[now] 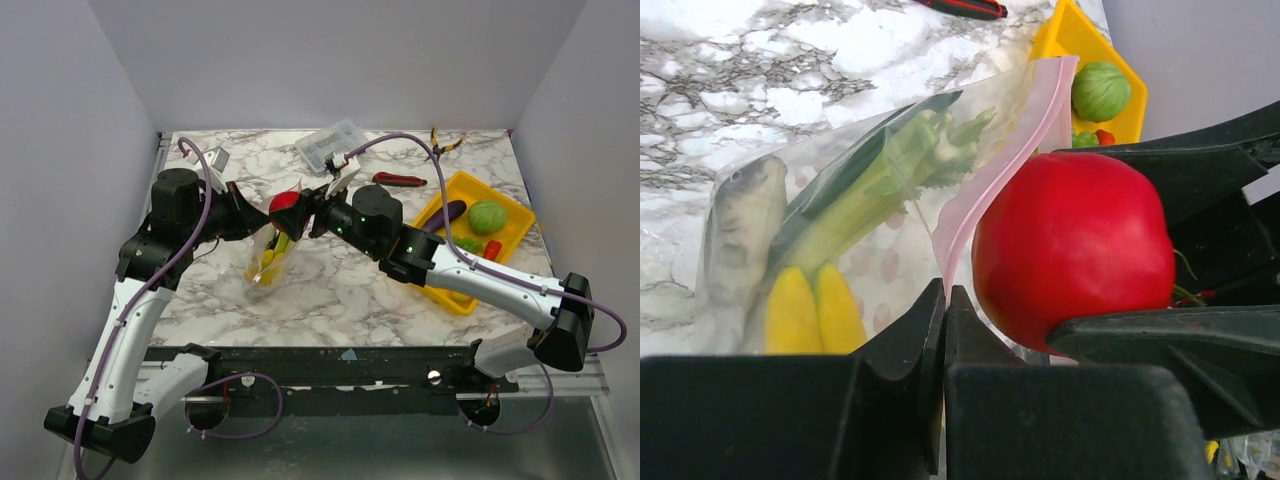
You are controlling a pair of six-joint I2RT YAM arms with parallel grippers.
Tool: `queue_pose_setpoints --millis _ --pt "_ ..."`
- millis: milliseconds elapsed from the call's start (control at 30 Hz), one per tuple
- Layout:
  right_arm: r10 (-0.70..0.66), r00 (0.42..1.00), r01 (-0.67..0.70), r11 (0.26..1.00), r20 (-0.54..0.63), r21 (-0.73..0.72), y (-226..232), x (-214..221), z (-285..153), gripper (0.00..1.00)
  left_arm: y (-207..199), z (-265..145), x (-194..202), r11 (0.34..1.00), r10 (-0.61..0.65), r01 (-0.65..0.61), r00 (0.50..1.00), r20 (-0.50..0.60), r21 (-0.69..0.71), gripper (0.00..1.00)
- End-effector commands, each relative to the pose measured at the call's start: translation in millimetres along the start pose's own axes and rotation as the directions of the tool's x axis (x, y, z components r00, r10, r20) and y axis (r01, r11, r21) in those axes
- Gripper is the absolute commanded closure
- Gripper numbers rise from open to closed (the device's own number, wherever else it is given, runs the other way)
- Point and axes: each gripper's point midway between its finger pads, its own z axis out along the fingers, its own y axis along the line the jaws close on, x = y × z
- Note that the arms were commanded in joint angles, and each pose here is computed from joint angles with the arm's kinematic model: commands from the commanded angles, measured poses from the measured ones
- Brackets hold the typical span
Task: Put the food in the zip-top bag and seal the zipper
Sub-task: Place the fake fruit in the zipper food storage bag, then adjust the zipper food storage bag at the center of the board.
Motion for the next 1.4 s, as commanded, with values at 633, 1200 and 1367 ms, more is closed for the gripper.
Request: queue_pose_setpoints --millis 633,1200,1367 --pt "0.248 0.956 -0.168 0.902 -0.157 0.397 -38 14 -40 0.2 4 -9 -11 0.999 0.015 -0.013 0.998 0.069 -0.034 1.0" --pt "0.274 0.915 -0.22 0.954 -0.295 0.203 20 6 -41 1.0 -12 -81 -51 0.982 0.102 -0.063 0.97 0.222 -0.175 1.0" --pt "0.362 0.876 -0.372 0.928 -0.318 0.032 56 10 -42 1.0 -19 -73 -40 0.994 0.036 -0.016 0.98 0.193 -0.105 1.0"
